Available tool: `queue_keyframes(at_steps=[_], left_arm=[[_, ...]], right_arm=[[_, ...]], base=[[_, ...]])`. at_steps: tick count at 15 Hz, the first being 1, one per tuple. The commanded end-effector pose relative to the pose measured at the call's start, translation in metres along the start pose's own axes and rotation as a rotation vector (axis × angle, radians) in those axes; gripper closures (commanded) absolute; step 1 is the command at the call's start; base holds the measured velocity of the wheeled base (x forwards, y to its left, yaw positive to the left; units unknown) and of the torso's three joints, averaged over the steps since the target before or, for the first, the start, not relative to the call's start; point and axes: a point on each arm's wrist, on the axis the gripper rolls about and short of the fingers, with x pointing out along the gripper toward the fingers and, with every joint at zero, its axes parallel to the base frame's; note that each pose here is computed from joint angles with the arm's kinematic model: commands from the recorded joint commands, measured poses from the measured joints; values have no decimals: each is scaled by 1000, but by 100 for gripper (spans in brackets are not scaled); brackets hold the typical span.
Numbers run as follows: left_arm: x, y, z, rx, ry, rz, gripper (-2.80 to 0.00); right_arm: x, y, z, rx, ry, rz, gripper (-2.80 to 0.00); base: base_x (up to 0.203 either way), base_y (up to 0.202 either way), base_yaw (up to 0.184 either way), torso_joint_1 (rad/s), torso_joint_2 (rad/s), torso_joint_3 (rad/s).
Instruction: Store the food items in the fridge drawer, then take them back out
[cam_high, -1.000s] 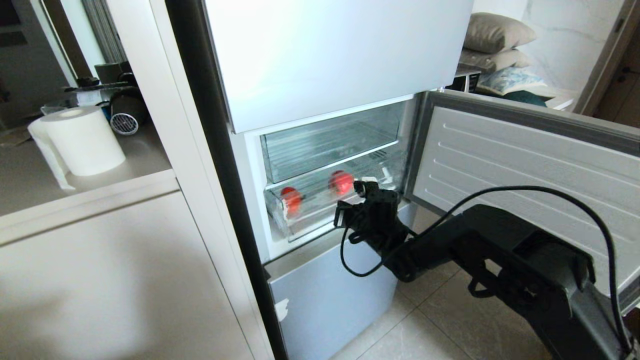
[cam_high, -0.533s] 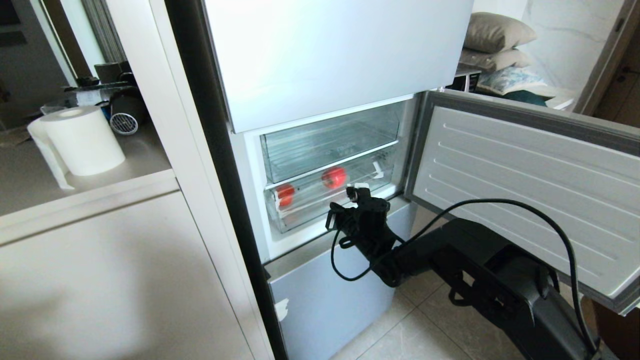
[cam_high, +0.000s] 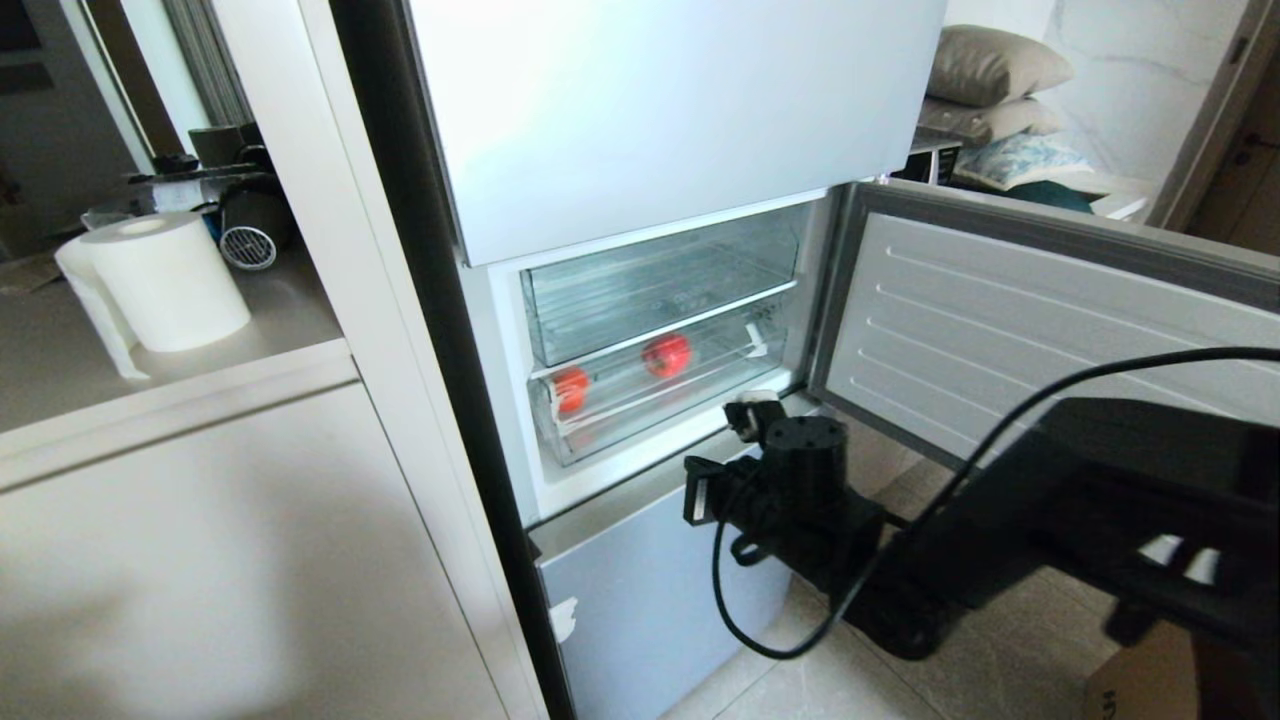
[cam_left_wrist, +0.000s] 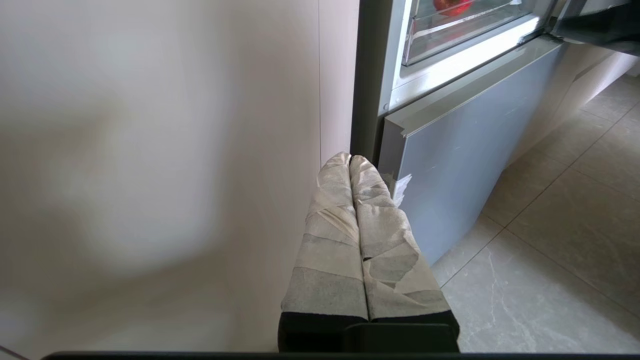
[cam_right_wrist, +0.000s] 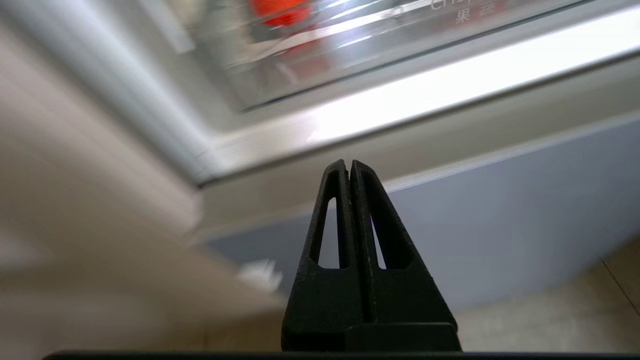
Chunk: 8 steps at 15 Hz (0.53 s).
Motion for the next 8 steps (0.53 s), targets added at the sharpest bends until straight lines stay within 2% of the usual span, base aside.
queue_keyframes(at_steps=[1,4,5,8], left_arm=[[0,0,0,0,1,1,0],[0,0,0,0,1,1,0],[0,0,0,0,1,1,0],[0,0,0,0,1,1,0]], right_arm=[[-106,9,53,9,-90,46,0],[-194,-5,49,-13,-114,-32,0],[-216,-11,47,-31,-141,-92,0],[-276,-28,62,-34,-332,-340,0]], base=[[0,0,0,0,0,0],[0,0,0,0,0,0],[0,0,0,0,0,0],[0,0,0,0,0,0]])
